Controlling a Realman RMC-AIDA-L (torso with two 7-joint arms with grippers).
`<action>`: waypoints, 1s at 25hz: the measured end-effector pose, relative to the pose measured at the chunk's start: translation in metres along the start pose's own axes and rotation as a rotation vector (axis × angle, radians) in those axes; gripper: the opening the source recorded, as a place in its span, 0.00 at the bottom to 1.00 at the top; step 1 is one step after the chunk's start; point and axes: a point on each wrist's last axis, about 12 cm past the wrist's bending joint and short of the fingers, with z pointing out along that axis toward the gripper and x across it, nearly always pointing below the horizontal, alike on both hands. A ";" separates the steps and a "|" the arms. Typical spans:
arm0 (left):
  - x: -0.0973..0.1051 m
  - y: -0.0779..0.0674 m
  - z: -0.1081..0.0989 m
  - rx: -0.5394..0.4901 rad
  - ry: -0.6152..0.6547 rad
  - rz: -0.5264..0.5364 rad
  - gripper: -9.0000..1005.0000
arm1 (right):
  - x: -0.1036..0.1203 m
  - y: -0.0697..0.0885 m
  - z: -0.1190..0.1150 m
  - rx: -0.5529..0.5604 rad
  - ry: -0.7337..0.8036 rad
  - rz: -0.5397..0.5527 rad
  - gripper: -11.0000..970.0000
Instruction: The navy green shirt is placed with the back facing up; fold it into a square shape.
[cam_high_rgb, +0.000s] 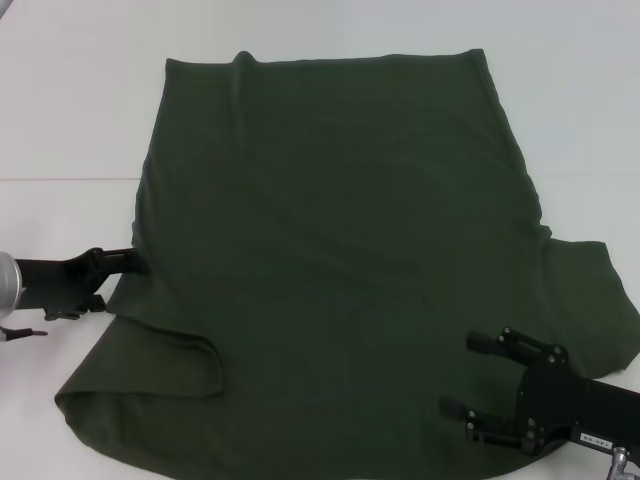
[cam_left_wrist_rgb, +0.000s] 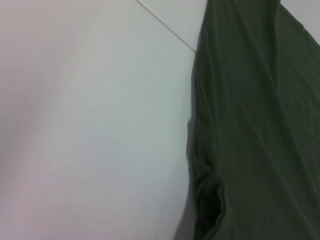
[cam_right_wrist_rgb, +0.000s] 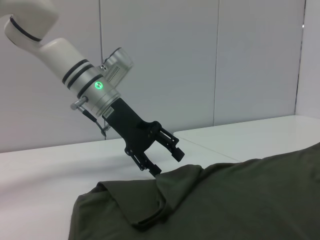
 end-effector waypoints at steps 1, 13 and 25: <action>0.001 0.000 0.001 0.002 0.002 -0.002 0.90 | 0.000 0.000 0.000 0.000 0.000 0.000 0.91; 0.003 -0.012 0.006 0.089 0.004 -0.039 0.90 | 0.000 0.000 0.000 0.000 0.000 -0.011 0.91; 0.014 -0.027 0.017 0.233 -0.034 -0.085 0.90 | 0.000 0.001 0.000 -0.002 -0.003 -0.011 0.91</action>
